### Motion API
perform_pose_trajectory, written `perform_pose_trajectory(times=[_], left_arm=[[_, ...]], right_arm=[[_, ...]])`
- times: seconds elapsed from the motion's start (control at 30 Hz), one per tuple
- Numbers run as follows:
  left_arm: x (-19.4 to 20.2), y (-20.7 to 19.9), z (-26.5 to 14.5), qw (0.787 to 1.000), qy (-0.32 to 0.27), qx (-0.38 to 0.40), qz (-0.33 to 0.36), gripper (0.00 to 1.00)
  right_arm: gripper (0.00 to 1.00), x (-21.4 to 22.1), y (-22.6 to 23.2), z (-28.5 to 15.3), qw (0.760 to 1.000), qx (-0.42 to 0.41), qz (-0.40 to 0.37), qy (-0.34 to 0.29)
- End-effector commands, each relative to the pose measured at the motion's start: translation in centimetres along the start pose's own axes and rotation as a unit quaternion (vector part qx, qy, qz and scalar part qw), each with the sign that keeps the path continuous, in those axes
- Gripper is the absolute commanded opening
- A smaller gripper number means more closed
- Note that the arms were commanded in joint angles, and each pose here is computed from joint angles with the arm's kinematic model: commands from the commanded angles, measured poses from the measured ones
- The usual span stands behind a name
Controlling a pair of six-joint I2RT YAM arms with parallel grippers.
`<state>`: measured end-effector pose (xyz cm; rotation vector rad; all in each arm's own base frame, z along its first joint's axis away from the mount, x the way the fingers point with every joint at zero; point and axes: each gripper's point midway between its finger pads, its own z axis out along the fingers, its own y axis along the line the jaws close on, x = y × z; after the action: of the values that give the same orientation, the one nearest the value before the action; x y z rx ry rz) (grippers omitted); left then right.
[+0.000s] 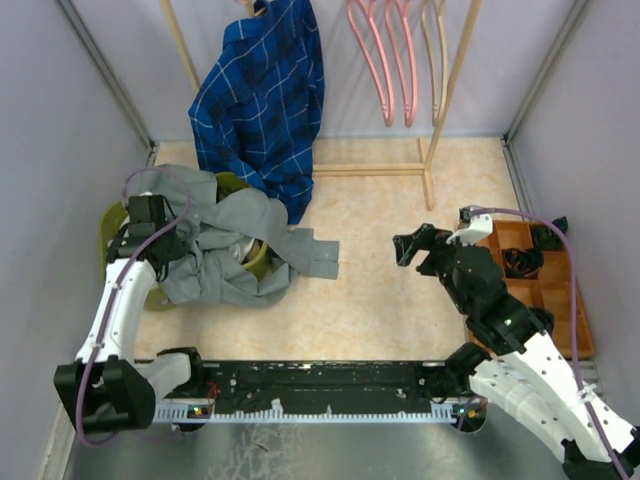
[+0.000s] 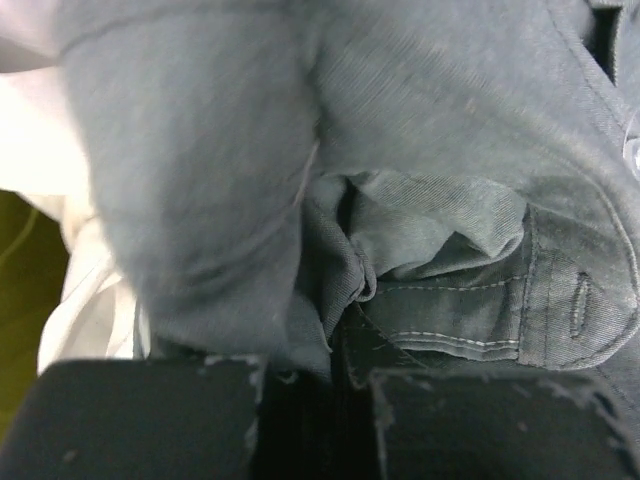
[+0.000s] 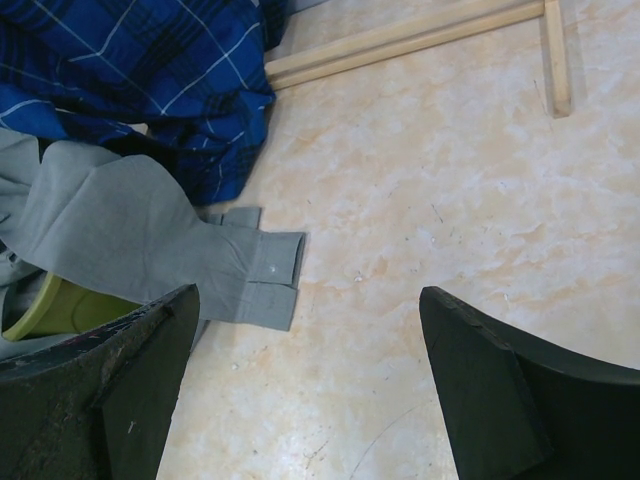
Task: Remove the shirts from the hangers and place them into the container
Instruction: Place the shirt in the bin.
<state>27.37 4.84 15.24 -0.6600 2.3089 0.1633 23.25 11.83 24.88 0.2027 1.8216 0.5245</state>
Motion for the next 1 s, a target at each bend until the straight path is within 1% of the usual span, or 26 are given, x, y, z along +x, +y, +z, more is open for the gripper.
perform_pose_trajectory(times=[0.0,0.07,0.13,0.17,0.27,0.33,0.37,0.47,0.5,0.57,0.6,0.63,0.77,0.8,0.83,0.9,0.93,0.97], left_arm=[[1.6,-2.1,0.0,0.996,0.059,0.061,0.029,0.06],[2.2,-2.2,0.8,0.995,0.072,0.058,0.031,0.08],[2.9,-3.3,1.4,0.991,0.089,0.089,0.048,0.09],[3.5,-3.8,1.8,0.987,0.106,0.104,0.059,0.09],[5.5,-4.0,3.2,0.978,0.171,0.099,0.068,0.09],[7.3,-4.7,4.0,0.965,0.223,0.118,0.078,0.09],[7.8,-5.0,4.2,0.96,0.236,0.125,0.078,0.09],[8.5,-5.1,4.7,0.957,0.25,0.126,0.075,0.14],[8.3,-5.0,4.6,0.959,0.244,0.123,0.074,0.18],[7.1,-4.8,3.9,0.966,0.217,0.118,0.069,0.3],[6.2,-4.7,3.4,0.971,0.198,0.115,0.066,0.4],[4.9,-4.6,2.7,0.977,0.173,0.11,0.062,0.51],[-0.6,-4.3,-1.3,0.991,0.07,0.108,0.044,0.77],[-2.0,-4.4,-2.5,0.992,0.04,0.112,0.036,0.86],[-3.2,-4.5,-3.6,0.992,0.011,0.121,0.031,0.93],[-5.6,-5.4,-5.7,0.986,-0.054,0.158,0.019,0.99],[-6.6,-5.8,-6.7,0.981,-0.082,0.174,0.013,0.99],[-7.2,-6.0,-7.6,0.978,-0.097,0.184,0.007,0.99]], right_arm=[[0.91,-1.1,0.9,0.3,1.0,-0.015,0.004,-0.02],[0.92,-1.0,0.9,0.4,1.0,-0.014,0.003,-0.018],[0.92,-1.0,0.8,0.3,1.0,-0.013,0.001,-0.018],[0.92,-1.0,0.8,0.3,1.0,-0.012,0.001,-0.018],[0.92,-0.9,0.6,0.3,1.0,-0.008,-0.001,-0.017],[0.92,-0.8,0.4,0.2,1.0,-0.006,-0.001,-0.018],[0.92,-0.9,0.4,0.2,1.0,-0.006,0.0,-0.019],[0.92,-0.9,0.2,0.0,1.0,-0.002,-0.001,-0.02],[0.92,-1.0,0.1,-0.1,1.0,0.0,-0.002,-0.021],[0.92,-1.0,-0.2,-0.2,1.0,0.003,-0.008,-0.023],[0.92,-1.1,-0.3,-0.2,1.0,0.005,-0.01,-0.024],[0.92,-1.1,-0.3,-0.2,1.0,0.005,-0.012,-0.025],[0.92,-1.1,-0.2,0.0,1.0,0.004,-0.011,-0.027],[0.92,-1.1,-0.1,0.0,1.0,0.002,-0.01,-0.027],[0.92,-1.0,0.0,0.1,1.0,0.0,-0.01,-0.026],[0.92,-0.9,0.2,0.3,1.0,-0.003,-0.008,-0.023],[0.92,-0.8,0.3,0.5,1.0,-0.005,-0.007,-0.022],[0.92,-0.8,0.4,0.5,1.0,-0.006,-0.006,-0.02]])
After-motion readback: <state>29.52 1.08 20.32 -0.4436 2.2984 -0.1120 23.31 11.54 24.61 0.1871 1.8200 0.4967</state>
